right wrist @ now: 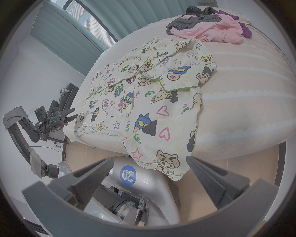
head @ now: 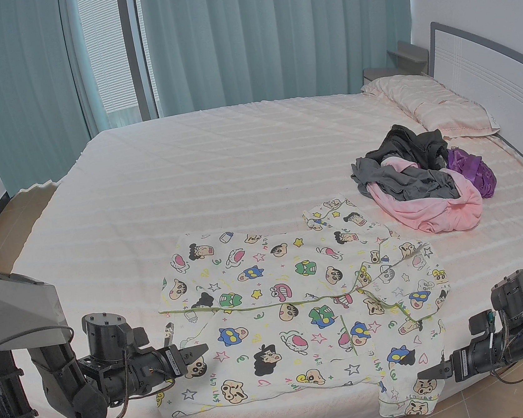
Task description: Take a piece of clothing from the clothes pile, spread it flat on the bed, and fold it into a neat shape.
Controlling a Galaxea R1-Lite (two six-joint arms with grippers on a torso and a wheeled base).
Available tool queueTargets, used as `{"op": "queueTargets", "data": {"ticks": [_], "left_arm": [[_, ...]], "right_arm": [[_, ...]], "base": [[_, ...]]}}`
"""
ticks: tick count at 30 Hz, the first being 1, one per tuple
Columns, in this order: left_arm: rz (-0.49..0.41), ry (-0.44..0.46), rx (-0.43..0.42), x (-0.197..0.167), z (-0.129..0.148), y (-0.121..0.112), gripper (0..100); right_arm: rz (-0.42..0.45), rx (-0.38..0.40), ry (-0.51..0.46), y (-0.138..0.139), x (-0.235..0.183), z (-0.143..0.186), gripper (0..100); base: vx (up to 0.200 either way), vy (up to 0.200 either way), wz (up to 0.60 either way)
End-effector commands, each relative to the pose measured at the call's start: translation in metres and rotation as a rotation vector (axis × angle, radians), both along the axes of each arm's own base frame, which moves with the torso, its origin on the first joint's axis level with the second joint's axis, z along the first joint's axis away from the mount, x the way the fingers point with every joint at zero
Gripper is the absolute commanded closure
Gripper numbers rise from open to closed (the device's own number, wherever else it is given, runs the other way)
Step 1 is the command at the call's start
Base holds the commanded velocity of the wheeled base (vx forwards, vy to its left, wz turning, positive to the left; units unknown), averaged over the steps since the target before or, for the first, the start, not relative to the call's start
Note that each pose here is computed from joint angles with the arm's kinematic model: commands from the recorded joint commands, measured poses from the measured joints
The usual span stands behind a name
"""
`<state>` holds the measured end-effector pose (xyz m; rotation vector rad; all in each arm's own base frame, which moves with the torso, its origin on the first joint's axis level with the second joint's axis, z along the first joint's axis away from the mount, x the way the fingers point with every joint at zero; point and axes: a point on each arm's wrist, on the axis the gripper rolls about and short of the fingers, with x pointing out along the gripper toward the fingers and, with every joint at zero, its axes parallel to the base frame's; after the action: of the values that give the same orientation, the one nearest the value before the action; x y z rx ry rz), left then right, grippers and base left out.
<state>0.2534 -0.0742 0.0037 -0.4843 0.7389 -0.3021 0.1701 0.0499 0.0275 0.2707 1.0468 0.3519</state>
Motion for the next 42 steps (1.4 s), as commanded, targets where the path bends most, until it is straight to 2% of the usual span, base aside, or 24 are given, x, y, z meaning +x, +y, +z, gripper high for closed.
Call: {"op": "queueTargets", "data": {"ticks": [1,9,15,18,27,34,42], "left_arm": [[-0.023,0.016,0.031,0.0,-0.009,-0.004,100],[-0.028,0.006,0.084,-0.005,-0.009,-0.01,100],[-0.066,-0.015,0.127,-0.015,-0.008,-0.032,100],[-0.083,-0.04,0.174,-0.022,-0.009,-0.051,100],[-0.149,-0.072,0.197,-0.029,-0.013,-0.081,100],[-0.161,-0.065,0.234,-0.033,-0.023,-0.092,100],[-0.169,-0.076,0.207,-0.033,-0.021,-0.1,100]], "right_arm": [[0.002,0.0,0.003,0.0,0.0,0.0,0],[0.002,0.0,0.003,0.0,0.0,0.0,0],[0.002,0.0,0.004,0.0,0.0,-0.001,0],[0.002,0.0,0.003,0.0,0.0,0.0,0],[0.008,-0.002,0.01,0.001,0.0,-0.002,0],[0.009,-0.002,0.012,0.002,0.0,-0.002,0],[0.006,-0.002,0.014,0.001,0.0,-0.002,0]], "base": [[0.0,0.0,0.0],[0.0,0.0,0.0],[0.0,0.0,0.0],[0.0,0.0,0.0],[0.0,0.0,0.0],[0.0,0.0,0.0],[0.0,0.0,0.0]]}}
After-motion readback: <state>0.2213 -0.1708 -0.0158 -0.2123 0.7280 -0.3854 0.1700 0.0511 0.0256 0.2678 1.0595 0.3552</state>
